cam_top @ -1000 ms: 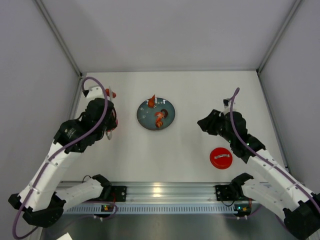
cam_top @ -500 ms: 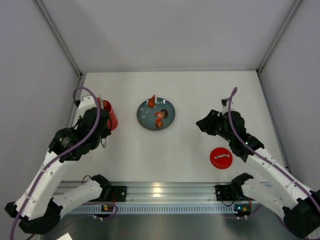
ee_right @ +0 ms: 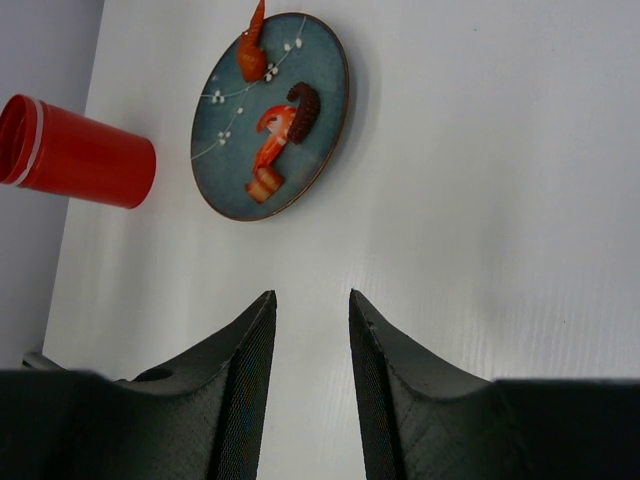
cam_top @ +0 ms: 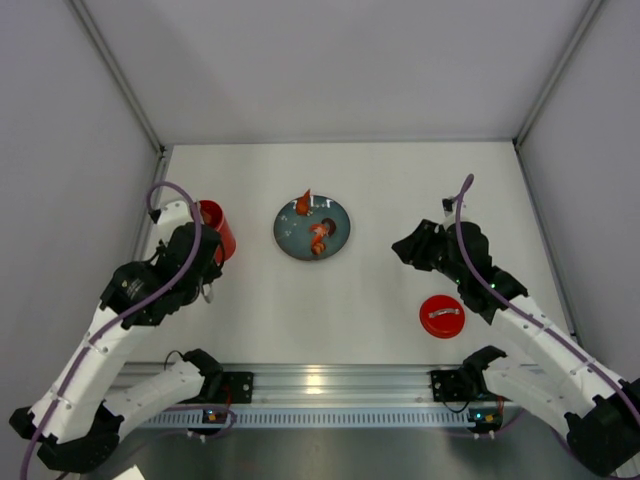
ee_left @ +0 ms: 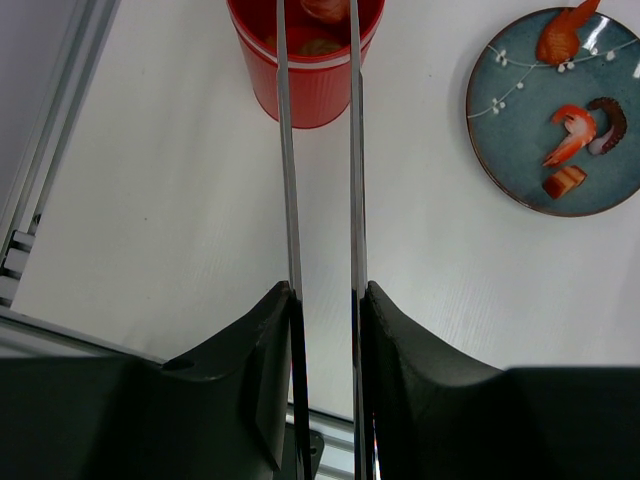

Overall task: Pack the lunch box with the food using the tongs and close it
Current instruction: Place the fake food in the packing box.

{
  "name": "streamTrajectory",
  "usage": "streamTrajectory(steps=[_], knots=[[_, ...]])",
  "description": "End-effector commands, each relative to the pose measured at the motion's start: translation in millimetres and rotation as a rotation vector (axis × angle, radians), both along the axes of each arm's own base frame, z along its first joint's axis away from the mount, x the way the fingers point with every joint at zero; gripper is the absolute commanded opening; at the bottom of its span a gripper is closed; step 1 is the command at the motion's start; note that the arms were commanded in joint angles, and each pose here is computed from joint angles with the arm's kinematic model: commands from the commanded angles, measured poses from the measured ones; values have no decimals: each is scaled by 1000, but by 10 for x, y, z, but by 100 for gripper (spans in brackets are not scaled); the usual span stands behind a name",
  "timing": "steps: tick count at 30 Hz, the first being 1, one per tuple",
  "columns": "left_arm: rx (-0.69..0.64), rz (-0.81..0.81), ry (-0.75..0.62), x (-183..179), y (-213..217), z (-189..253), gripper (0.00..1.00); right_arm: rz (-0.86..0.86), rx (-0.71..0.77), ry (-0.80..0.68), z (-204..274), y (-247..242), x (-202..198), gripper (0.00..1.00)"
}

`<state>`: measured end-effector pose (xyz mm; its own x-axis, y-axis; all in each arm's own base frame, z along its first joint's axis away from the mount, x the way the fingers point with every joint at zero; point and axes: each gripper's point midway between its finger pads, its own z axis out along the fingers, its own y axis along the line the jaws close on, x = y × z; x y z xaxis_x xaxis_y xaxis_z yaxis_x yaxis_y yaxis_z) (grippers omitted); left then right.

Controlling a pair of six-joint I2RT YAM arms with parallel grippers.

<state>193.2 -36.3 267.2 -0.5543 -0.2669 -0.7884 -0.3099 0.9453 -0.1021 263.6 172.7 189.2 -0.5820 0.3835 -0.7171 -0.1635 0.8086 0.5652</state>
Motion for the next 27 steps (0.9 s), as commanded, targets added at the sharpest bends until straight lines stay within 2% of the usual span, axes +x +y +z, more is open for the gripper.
streamTrajectory(steps=[1, 27], knots=[[-9, 31, -31, 6, 48, 33, 13, 19, 34, -51, 146, 86, 37, 35], [-13, 31, -17, -24, 49, -75, 14, 20, 37, -46, 109, 86, 23, 35]])
